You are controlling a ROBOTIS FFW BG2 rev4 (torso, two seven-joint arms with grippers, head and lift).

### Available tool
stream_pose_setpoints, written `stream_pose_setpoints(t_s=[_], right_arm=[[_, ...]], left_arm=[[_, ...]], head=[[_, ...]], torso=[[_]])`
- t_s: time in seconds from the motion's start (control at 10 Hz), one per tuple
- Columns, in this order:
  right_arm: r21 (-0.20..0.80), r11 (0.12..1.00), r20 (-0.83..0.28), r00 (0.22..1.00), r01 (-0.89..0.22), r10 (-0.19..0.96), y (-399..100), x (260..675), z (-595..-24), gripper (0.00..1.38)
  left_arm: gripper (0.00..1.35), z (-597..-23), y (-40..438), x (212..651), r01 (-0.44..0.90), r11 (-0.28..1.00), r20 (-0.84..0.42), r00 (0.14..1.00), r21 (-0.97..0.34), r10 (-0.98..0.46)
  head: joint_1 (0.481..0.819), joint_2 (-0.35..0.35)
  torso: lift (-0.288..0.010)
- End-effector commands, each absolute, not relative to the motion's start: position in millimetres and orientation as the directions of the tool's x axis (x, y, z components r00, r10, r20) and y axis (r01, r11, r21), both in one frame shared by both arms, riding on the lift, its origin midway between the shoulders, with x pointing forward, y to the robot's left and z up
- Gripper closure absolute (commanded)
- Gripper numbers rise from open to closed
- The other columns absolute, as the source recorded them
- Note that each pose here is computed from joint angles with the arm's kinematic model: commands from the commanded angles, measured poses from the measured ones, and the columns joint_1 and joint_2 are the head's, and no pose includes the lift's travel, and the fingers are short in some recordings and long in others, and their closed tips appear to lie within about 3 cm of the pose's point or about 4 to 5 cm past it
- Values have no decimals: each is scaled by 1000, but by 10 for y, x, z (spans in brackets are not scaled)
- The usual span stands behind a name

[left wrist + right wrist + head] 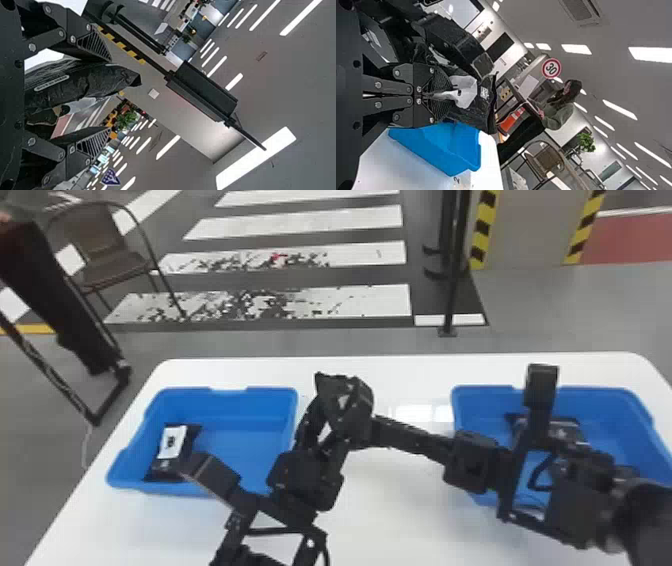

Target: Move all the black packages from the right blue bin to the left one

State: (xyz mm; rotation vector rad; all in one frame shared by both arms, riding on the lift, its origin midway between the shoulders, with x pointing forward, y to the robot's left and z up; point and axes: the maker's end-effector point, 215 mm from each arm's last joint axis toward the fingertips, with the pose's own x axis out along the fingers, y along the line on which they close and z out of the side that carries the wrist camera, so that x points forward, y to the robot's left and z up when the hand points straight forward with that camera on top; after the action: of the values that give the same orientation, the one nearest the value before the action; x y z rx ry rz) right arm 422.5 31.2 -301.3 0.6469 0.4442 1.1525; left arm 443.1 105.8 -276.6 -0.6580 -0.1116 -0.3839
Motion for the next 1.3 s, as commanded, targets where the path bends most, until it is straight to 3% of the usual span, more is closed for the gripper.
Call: stream_pose_setpoints(t_s=[0.0,0.1,0.4,0.5,0.7,0.8,1.0,1.1,1.2], right_arm=[[684,252,5,350,-684,937,323,4206,-3036,1164],[684,252,5,350,-684,937,323,4206,-3036,1164],[700,244,8,348,-671,937,314,4202,-3064,1153],[730,231,3,341,-643,940,307,4178,-3158,952],[741,252,-4,372,-622,928,119,4234,-3258,194],[745,275,-5,407,-608,914,-47,4301,-3284,104],[730,325,-16,460,-601,888,-331,4417,-3300,130],[707,355,-32,474,-612,880,-398,4466,-3292,124],[658,409,-65,494,-633,867,-486,4542,-3279,121]], left_arm=[[1148,-2861,1052,4413,377,726,187,925,-575,-332],[1210,-2836,1058,4397,379,732,186,924,-567,-335],[1211,-2859,1046,4394,379,730,175,923,-569,-342],[1211,-2827,1190,4435,362,747,184,931,-558,-314],[1211,-2931,1934,4574,246,845,154,969,-474,-195],[1211,-2977,2390,4633,164,911,139,983,-379,-119],[1211,-3250,3347,4795,-49,998,78,996,-30,51],[1185,-3536,3584,4864,-102,994,35,994,49,100],[746,-3714,3658,4866,-117,992,-3,993,48,118]], head=[[695,175],[695,180],[695,178],[695,177],[695,197],[695,231],[695,298],[695,319],[695,348]], torso=[[-154],[-154],[-154],[-154],[-154],[-154],[-154],[-154],[-154]])
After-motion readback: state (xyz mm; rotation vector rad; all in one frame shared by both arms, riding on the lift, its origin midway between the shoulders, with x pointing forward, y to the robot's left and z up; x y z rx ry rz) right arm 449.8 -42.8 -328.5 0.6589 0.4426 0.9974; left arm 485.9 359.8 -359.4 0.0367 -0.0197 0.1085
